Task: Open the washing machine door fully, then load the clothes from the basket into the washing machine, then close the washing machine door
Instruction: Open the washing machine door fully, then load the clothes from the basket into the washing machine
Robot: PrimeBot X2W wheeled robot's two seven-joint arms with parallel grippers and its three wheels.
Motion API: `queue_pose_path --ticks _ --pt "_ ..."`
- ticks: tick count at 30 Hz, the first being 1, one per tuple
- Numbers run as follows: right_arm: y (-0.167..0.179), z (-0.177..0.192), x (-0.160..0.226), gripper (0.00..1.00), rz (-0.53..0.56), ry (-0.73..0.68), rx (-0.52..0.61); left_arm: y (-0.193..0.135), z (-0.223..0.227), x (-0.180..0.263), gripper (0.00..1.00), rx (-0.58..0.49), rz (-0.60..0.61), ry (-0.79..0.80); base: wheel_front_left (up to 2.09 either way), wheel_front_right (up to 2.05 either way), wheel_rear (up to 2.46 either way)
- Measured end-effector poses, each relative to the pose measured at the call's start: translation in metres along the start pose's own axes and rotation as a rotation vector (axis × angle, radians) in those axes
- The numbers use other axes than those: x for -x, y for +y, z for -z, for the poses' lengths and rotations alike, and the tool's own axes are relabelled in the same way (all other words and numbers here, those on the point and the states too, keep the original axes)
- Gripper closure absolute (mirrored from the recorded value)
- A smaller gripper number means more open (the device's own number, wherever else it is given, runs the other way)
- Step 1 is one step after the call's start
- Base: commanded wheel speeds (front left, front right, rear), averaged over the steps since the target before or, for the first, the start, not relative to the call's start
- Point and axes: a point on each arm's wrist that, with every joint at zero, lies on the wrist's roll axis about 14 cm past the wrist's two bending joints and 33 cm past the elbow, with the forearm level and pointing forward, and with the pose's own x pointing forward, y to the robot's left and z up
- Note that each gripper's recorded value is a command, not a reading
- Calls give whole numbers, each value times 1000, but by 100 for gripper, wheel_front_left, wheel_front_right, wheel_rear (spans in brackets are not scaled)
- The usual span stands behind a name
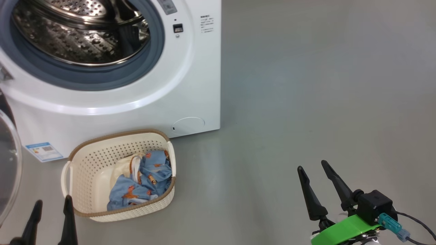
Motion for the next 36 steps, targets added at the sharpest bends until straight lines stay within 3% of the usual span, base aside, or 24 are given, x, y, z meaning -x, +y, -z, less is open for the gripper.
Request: queue_pose_path --ticks 14,36 --pt "-2 -8 13 0 9 -18 36 -18 4 12 0 -17 58 18 0 0 0" --pt "-12 -4 14 0 36 -5 44 6 1 22 0 -15 -33 9 0 0 0"
